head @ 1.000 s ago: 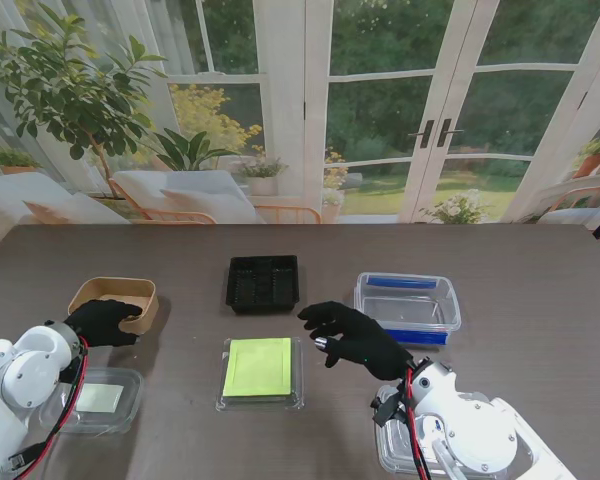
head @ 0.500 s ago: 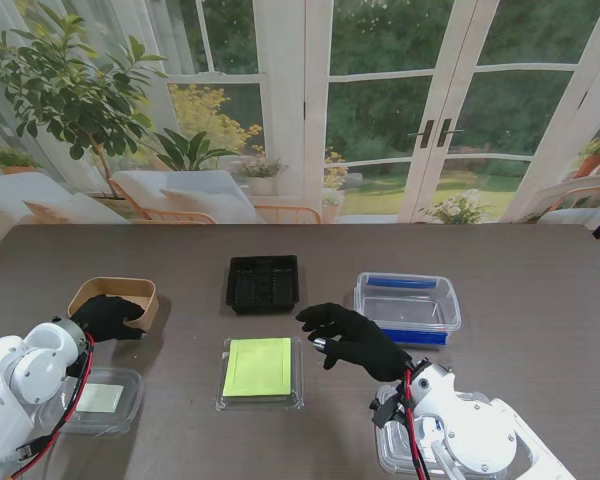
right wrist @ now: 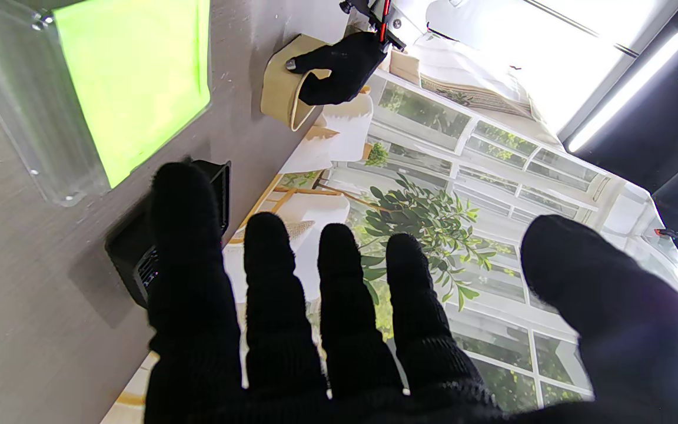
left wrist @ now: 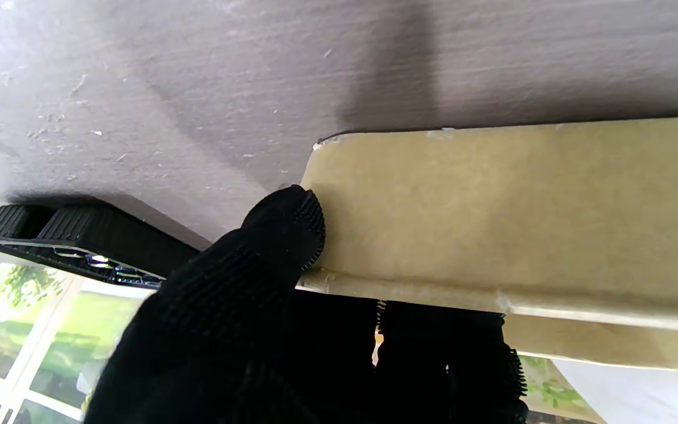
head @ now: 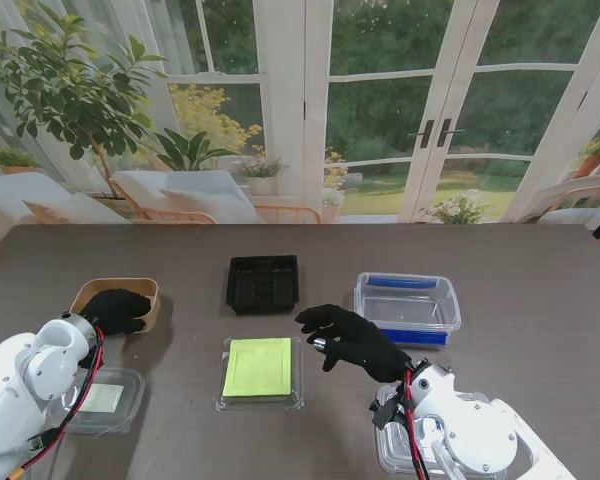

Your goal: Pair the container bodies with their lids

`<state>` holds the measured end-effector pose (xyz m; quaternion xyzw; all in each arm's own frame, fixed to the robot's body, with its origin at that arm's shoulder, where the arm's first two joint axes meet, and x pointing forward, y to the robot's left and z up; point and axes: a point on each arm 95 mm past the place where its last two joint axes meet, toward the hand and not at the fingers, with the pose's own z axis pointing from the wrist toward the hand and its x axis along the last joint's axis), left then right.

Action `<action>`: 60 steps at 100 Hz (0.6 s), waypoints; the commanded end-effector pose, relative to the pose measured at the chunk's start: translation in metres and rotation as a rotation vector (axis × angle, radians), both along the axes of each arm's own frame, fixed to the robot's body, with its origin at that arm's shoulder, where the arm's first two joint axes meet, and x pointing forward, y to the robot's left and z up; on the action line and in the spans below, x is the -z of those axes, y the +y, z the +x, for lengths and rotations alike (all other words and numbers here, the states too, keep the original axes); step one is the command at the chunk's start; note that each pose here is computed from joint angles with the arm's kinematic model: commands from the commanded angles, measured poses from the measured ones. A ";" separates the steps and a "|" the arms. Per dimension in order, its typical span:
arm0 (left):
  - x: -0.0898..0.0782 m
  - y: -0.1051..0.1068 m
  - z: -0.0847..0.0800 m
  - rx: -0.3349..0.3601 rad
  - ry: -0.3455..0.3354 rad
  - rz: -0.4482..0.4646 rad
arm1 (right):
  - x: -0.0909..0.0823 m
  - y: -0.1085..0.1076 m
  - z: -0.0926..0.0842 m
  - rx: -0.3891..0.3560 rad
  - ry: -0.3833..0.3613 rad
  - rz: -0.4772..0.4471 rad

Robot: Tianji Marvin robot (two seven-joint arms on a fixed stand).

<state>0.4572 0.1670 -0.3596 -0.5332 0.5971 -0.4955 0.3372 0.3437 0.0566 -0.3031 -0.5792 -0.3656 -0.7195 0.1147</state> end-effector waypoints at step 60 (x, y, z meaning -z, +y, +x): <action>-0.011 -0.046 0.016 0.139 -0.113 -0.067 | 0.003 0.003 -0.003 -0.024 0.023 -0.003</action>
